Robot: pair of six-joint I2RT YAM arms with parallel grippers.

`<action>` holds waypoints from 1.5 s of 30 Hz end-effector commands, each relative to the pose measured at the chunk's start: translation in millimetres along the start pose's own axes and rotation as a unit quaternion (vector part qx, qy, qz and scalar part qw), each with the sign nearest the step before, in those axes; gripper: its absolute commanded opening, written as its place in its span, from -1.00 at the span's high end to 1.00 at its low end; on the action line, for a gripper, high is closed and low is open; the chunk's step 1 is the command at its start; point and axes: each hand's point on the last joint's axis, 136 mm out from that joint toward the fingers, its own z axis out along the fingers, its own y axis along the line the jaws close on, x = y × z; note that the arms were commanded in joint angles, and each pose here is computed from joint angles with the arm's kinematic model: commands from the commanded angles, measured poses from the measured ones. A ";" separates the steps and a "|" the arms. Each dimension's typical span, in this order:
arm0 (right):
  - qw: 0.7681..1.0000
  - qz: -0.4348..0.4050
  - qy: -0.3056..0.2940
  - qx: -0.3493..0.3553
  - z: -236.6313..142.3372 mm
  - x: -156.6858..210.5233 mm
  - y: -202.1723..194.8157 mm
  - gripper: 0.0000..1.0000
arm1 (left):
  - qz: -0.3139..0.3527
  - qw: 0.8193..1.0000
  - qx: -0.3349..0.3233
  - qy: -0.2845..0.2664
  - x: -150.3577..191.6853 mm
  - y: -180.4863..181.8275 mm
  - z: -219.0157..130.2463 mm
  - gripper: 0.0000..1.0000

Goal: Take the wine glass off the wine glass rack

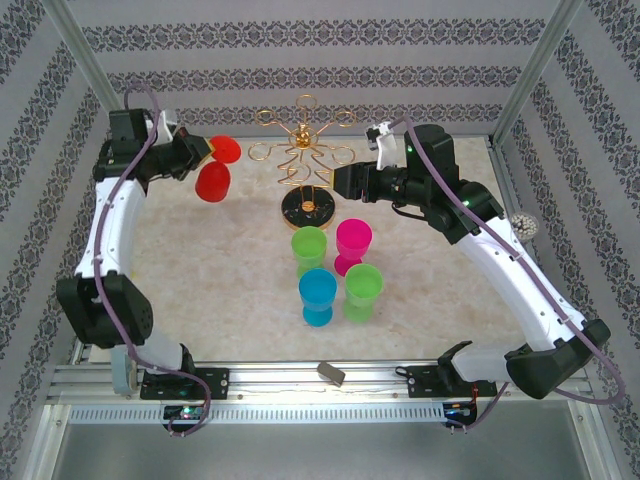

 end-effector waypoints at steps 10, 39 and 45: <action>0.999 0.012 0.008 -0.036 4.3 -0.4 8.6 0.06 | 0.113 0.991 -0.065 0.028 87.7 2.0 -54.9 1.00; 0.999 0.004 0.024 -0.041 -10.8 41.2 21.3 0.05 | 0.582 0.681 -0.435 0.091 154.1 89.1 -77.9 1.00; 0.998 0.003 0.027 -0.051 -3.9 39.6 22.9 0.05 | 0.612 0.635 -0.465 0.074 162.1 106.9 -88.4 1.00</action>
